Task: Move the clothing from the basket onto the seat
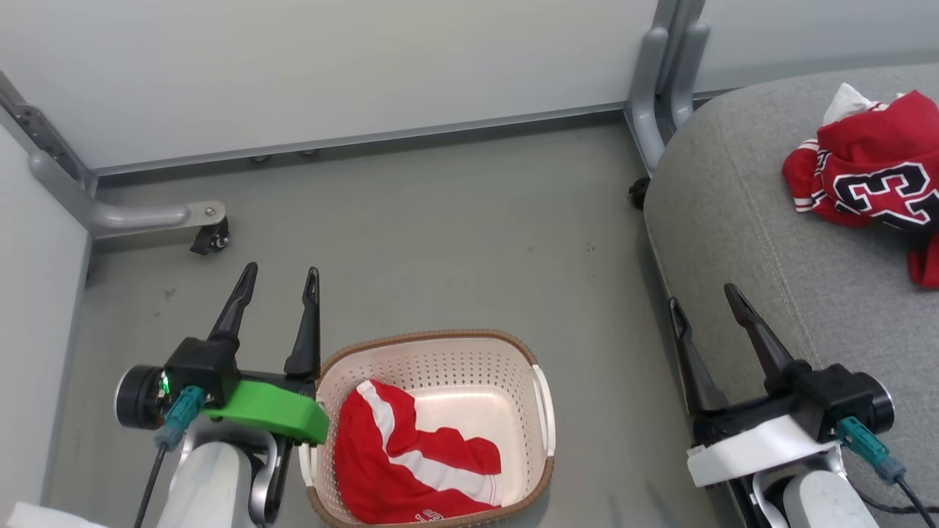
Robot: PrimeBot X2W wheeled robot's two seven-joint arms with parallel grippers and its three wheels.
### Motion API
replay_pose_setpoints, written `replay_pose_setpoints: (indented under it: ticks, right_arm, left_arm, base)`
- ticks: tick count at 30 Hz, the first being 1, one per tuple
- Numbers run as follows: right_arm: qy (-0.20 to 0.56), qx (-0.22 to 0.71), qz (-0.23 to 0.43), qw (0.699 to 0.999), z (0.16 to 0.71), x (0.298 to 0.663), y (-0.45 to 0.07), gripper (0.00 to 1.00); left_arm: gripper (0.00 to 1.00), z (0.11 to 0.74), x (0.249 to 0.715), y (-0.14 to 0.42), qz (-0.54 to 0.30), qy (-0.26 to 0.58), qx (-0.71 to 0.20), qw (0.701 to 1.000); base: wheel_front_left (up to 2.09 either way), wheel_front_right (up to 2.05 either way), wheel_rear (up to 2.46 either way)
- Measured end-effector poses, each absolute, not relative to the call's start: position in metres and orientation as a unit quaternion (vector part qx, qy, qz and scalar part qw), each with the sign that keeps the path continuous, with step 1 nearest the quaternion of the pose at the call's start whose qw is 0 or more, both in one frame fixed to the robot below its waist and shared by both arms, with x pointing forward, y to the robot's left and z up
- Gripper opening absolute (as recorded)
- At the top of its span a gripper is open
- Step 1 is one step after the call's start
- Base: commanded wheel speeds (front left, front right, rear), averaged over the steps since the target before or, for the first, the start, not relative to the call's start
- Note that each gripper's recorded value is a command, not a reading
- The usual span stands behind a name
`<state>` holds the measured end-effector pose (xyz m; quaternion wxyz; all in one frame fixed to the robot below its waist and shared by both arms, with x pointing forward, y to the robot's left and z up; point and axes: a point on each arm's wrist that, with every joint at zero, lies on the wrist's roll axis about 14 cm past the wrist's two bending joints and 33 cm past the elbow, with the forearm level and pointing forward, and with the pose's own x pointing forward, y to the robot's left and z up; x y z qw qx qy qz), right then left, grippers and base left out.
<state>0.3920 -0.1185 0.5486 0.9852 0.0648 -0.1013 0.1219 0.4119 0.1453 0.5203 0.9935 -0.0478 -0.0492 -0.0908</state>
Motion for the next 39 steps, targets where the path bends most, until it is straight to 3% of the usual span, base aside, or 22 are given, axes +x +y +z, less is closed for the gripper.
replay_pose_setpoints:
  ticks: [20, 39]
  right_arm:
    - [-0.111, 0.046, 0.104, 0.987, 0.539, 0.458, -0.135, 1.0]
    - [-0.054, 0.03, 0.079, 0.995, 0.472, 0.499, -0.158, 1.0]
  left_arm:
    - [1.0, 0.37, 0.477, 0.077, -0.245, 0.162, 0.034, 0.955]
    - [1.0, 0.199, 0.466, 0.085, -0.318, 0.373, 0.14, 0.86]
  base:
    - [0.0, 0.0, 0.0]
    - [0.0, 0.0, 0.0]
